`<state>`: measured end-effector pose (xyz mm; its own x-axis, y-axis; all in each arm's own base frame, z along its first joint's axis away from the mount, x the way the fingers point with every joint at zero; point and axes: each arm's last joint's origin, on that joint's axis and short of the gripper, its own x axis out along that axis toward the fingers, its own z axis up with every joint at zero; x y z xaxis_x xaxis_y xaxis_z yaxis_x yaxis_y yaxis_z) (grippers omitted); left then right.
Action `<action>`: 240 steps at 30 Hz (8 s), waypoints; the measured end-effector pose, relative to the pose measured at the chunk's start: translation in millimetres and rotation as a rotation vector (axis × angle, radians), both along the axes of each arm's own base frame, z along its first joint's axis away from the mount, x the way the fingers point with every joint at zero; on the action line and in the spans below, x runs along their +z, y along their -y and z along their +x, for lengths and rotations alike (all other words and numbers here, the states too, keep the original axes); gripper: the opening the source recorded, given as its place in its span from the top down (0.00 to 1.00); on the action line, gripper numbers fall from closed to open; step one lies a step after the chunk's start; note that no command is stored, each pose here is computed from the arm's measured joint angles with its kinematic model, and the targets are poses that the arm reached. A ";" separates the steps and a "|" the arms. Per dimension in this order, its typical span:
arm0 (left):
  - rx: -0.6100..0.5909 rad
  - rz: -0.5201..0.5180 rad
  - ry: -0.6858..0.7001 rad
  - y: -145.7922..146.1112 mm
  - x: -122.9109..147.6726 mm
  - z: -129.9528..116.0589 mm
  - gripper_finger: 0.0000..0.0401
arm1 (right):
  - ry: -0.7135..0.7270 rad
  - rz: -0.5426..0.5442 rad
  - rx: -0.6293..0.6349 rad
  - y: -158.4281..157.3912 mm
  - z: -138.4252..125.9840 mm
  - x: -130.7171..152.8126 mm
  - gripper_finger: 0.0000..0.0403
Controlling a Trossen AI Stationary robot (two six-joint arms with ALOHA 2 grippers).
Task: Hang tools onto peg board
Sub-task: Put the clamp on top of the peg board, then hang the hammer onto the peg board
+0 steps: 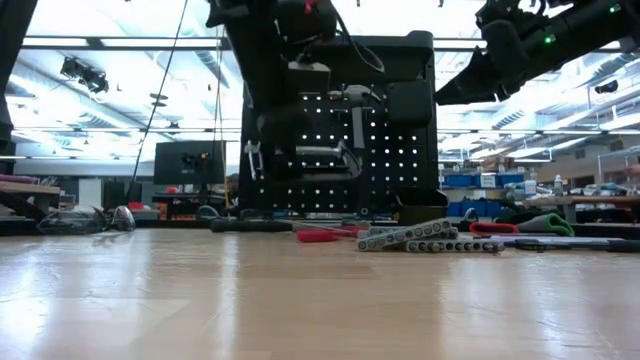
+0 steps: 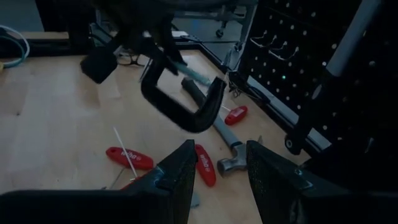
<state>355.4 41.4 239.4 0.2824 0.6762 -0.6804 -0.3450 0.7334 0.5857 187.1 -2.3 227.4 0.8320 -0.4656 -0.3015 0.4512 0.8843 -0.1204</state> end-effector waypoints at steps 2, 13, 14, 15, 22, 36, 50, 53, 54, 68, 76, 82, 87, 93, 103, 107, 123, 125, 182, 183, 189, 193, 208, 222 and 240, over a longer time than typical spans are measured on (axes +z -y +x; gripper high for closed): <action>0.009 0.025 0.043 -0.7 10.1 2.8 0.95 | 0.005 0.009 -0.003 0.0 0.0 0.1 0.63; -0.055 0.169 0.382 -17.1 114.7 5.6 0.95 | -0.008 0.009 -0.004 0.0 -0.5 -1.2 0.63; -0.063 0.159 0.436 -20.8 127.0 3.2 0.95 | -0.008 0.009 -0.004 0.1 -0.5 -1.2 0.63; -0.077 0.143 0.482 -24.7 136.8 2.2 0.95 | -0.012 0.009 -0.004 0.1 -0.6 -1.6 0.63; -0.135 0.152 0.714 -53.5 196.4 -8.0 0.95 | -0.011 0.009 -0.004 0.1 -0.6 -1.5 0.63; -0.004 0.444 0.980 -121.4 269.9 -52.3 0.95 | -0.008 0.012 -0.005 0.1 -0.5 -1.4 0.63; 0.199 0.348 0.860 -183.6 248.1 -89.6 0.95 | -0.002 0.012 -0.005 0.1 -0.3 -0.8 0.63; 0.197 0.266 0.853 -188.7 241.6 -93.8 0.95 | 0.000 0.012 -0.005 0.1 -0.2 -0.7 0.63; 0.200 0.254 0.854 -189.2 240.8 -94.3 0.95 | 0.000 0.012 -0.005 0.1 -0.2 -0.7 0.63; 0.135 0.290 0.849 -175.4 248.7 -84.6 0.54 | 0.006 0.012 -0.006 0.2 0.0 -0.1 0.63; -0.374 0.366 0.715 -117.3 269.3 -56.2 0.51 | 0.003 0.012 -0.008 0.6 -0.1 -0.4 0.63; -0.529 0.292 0.445 -63.8 232.4 -26.3 0.55 | -0.018 0.008 -0.007 0.7 -0.8 -2.1 0.63; -0.533 0.191 0.280 -35.9 186.7 -10.9 0.57 | -0.018 0.008 -0.007 0.7 -0.8 -2.1 0.63; -0.443 0.007 0.166 -33.5 118.0 -6.6 0.57 | -0.016 0.013 -0.009 0.7 -0.8 -2.1 0.63; -0.253 -0.169 0.087 -61.9 29.8 -23.8 0.57 | -0.007 0.007 -0.006 0.6 -0.4 -1.1 0.63; -0.269 -0.244 0.133 -71.1 14.1 -27.7 0.57 | -0.006 0.006 -0.006 0.6 -0.4 -1.0 0.63; -0.169 -0.411 0.158 -117.3 -53.9 -21.5 0.57 | -0.024 0.006 -0.002 0.5 0.8 -3.5 0.63; -0.107 -0.420 0.157 -125.7 -61.4 -23.8 0.57 | -0.026 0.006 -0.002 0.4 2.6 -4.7 0.63; -0.287 -0.092 -0.171 43.1 -46.4 -29.6 0.79 | -0.140 0.165 0.115 6.9 37.5 -46.1 0.62; -0.290 -0.071 -0.172 45.1 -47.3 -29.9 0.79 | -0.137 0.187 0.114 9.9 38.9 -47.9 0.61; -0.312 0.023 -0.175 57.3 -52.9 -32.1 0.79 | -0.170 0.227 0.051 24.2 41.6 -58.6 0.56; -0.333 0.049 -0.145 62.8 -55.6 -30.9 0.79 | -0.175 0.228 0.021 27.0 46.9 -66.8 0.51; -0.339 0.087 -0.041 70.6 -51.4 -23.7 0.79 | -0.226 0.145 -0.093 32.3 68.1 -83.7 0.56; -0.257 -0.087 0.152 69.6 -46.1 -16.7 0.75 | -0.342 0.101 -0.111 35.4 76.6 -88.5 0.91; -0.207 -0.288 0.433 52.9 -26.6 12.0 0.30 | -0.360 0.034 -0.050 29.8 75.3 -59.6 0.92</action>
